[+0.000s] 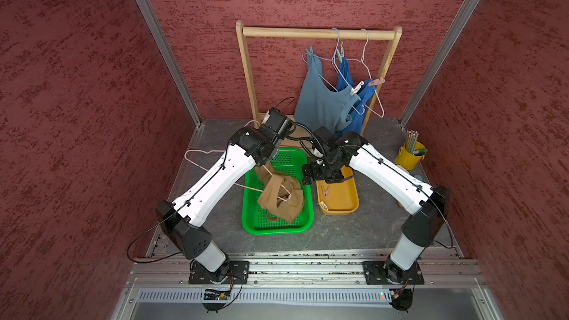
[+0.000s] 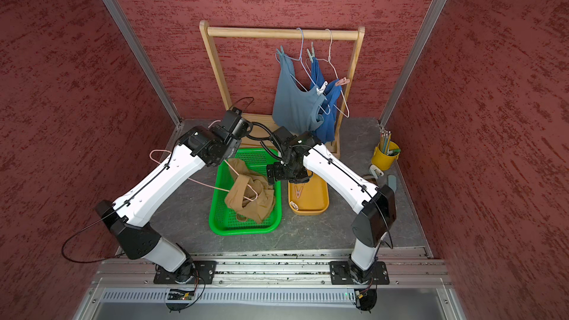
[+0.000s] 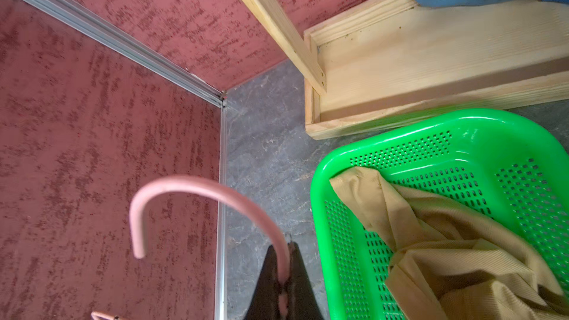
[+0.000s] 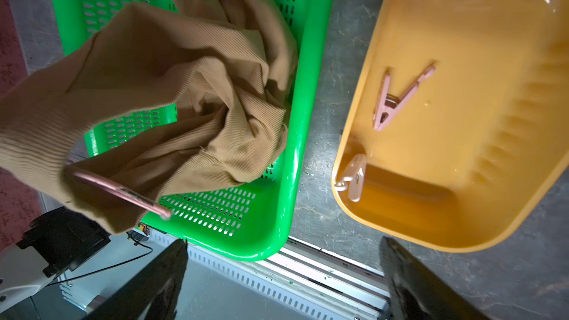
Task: Remove the clothespins securing tank tops to the hanger
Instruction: Remove the tank top from the hanger.
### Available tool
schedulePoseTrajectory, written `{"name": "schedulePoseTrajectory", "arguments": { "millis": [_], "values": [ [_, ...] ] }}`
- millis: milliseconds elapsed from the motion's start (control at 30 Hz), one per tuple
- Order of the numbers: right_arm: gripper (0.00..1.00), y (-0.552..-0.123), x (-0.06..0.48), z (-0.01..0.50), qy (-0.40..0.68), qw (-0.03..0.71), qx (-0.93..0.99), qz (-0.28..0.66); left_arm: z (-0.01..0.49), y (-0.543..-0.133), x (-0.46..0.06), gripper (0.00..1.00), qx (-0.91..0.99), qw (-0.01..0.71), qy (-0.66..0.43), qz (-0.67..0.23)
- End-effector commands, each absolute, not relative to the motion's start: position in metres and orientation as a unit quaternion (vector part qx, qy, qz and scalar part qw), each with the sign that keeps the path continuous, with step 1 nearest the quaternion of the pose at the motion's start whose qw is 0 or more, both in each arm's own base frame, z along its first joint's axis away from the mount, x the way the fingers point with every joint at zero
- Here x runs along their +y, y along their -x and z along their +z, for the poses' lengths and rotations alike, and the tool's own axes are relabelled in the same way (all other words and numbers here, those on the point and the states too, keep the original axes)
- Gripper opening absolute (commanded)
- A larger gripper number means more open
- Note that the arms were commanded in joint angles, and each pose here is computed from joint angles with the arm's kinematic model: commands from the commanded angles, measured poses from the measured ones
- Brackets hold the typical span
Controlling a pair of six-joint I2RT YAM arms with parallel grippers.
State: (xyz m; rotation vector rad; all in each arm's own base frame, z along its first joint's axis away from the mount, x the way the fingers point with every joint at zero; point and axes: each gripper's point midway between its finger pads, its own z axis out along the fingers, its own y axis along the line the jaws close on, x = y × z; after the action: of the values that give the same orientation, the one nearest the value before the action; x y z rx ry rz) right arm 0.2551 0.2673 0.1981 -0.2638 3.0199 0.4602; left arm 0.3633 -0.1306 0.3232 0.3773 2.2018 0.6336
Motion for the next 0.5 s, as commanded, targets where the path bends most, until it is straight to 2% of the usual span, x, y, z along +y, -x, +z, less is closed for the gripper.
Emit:
{"name": "schedulePoseTrajectory", "arguments": {
  "millis": [0, 133, 467],
  "values": [
    [0.99, -0.245, 0.256, 0.191, 0.067, 0.015, 0.988, 0.139, 0.365, -0.373, -0.137, 0.00, 0.814, 0.472, -0.152, 0.302],
    [0.99, -0.236, 0.243, 0.178, 0.055, -0.013, 0.991, 0.123, 0.391, -0.379, -0.152, 0.00, 0.763, 0.526, -0.164, 0.337],
    [0.99, -0.209, 0.221, 0.167, 0.041, -0.041, 0.990, 0.126, 0.419, -0.373, -0.138, 0.00, 0.728, 0.544, -0.162, 0.383]
  ]
}}
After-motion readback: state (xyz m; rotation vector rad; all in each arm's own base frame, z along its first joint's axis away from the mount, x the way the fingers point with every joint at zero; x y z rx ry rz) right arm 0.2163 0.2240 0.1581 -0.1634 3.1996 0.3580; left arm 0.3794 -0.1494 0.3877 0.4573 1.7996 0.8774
